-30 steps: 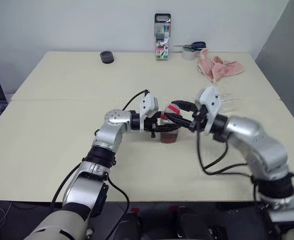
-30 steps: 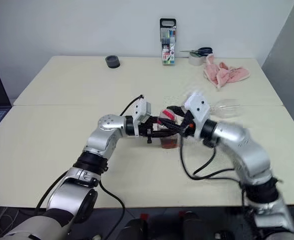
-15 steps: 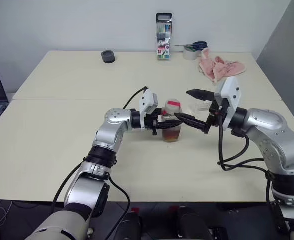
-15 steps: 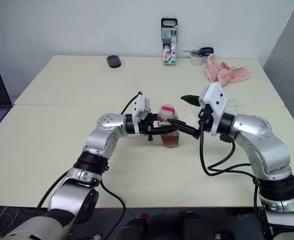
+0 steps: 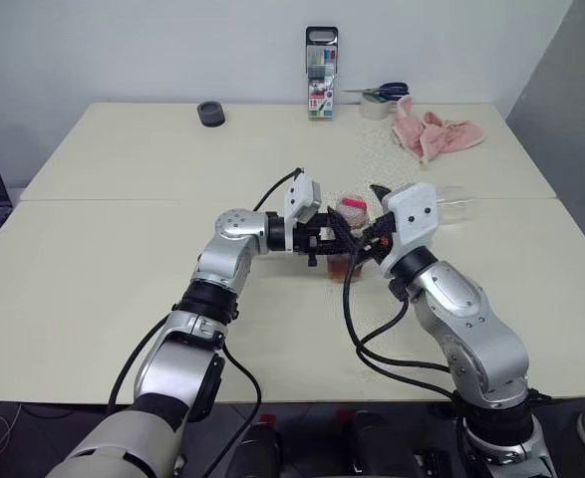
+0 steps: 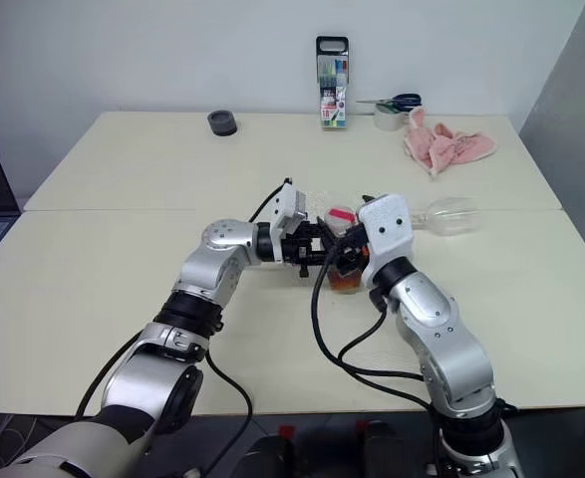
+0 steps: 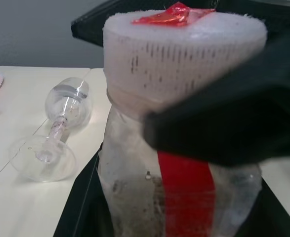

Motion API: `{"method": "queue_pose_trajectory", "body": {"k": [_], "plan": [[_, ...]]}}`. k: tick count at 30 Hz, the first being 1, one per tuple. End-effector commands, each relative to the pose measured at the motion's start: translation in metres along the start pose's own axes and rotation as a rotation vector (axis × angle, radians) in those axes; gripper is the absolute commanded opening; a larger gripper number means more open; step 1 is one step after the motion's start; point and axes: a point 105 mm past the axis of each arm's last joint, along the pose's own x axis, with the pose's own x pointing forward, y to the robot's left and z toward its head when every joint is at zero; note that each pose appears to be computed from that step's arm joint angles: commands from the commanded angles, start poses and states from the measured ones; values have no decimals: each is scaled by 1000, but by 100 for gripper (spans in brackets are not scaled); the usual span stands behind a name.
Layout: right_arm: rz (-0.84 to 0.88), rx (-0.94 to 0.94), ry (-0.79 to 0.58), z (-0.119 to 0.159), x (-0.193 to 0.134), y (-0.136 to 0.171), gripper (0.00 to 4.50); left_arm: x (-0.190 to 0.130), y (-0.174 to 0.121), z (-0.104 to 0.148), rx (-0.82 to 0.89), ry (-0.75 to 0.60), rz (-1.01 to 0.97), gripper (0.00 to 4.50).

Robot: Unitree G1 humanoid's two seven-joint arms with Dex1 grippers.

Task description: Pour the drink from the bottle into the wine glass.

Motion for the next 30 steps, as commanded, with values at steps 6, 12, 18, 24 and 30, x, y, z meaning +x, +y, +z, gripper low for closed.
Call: {"method": "queue_pose_trajectory", "body": {"k": [6,12,18,24,30], "plan": [[-40,-8,-80,20,2,0,405,3,1,13,75,-13,-18,178],[-24,-19,-89,23,2,5,224,1,3,8,86,7,-2,178],[53,-16,-90,25,1,12,194,-1,3,3,99,27,-5,178],[563,-118,-31,23,-9,5,194,-7,-3,1,112,61,-76,178],[732,-23,48,22,-15,-7,194,-12,-2,5,113,56,-86,178]]}}
